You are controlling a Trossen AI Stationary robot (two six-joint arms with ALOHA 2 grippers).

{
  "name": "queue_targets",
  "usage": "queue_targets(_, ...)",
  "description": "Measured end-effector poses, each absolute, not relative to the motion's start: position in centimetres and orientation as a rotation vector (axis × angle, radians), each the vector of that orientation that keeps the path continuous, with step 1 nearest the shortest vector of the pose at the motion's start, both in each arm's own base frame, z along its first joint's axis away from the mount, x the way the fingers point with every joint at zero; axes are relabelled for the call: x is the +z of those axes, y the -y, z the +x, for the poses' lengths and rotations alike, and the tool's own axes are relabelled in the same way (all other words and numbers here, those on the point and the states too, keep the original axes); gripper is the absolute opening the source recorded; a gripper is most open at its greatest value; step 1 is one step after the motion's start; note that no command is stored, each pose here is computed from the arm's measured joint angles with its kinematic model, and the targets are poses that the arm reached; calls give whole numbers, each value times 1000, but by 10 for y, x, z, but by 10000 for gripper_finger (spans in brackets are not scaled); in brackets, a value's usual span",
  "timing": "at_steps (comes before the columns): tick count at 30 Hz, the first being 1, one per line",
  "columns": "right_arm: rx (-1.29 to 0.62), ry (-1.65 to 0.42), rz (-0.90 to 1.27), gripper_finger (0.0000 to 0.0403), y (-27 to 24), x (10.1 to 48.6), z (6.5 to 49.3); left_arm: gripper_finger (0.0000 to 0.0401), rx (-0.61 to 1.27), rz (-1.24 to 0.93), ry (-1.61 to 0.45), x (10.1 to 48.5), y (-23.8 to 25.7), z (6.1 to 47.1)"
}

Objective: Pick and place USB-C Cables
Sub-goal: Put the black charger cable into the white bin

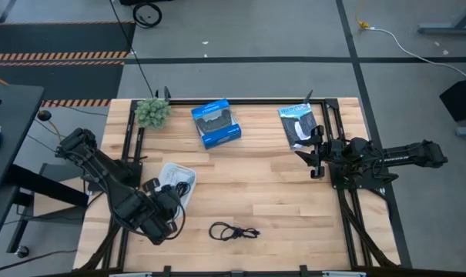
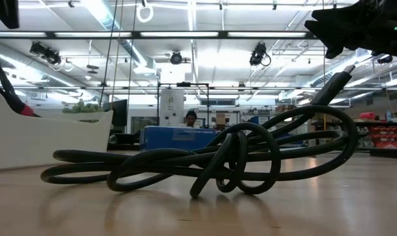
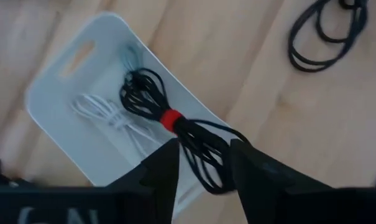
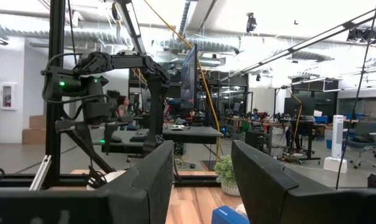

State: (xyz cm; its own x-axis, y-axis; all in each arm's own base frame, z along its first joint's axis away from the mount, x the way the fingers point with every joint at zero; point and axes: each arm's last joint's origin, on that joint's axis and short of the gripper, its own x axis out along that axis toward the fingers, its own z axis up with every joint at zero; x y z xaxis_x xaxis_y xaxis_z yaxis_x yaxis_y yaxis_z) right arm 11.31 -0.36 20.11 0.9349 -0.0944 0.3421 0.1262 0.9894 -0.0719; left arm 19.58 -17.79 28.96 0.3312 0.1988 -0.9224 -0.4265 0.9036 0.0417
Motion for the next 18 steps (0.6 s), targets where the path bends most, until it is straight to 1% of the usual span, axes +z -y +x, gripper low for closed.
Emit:
queue_targets(4,-113,345,-93,169,4,201,113,154,382,-317,-1189,290,182,198)
queue_targets(9,-113,345,-93,169,4,201,113,145,344,-393,-1172,289,189,204)
queue_targets(14,-112,345,-93,169,4,201,113,145,372,-288,-1259,265,199,213)
queue_targets(18,-113,345,-93,169,4,201,113,161,396,-196,-1324,246,203,220)
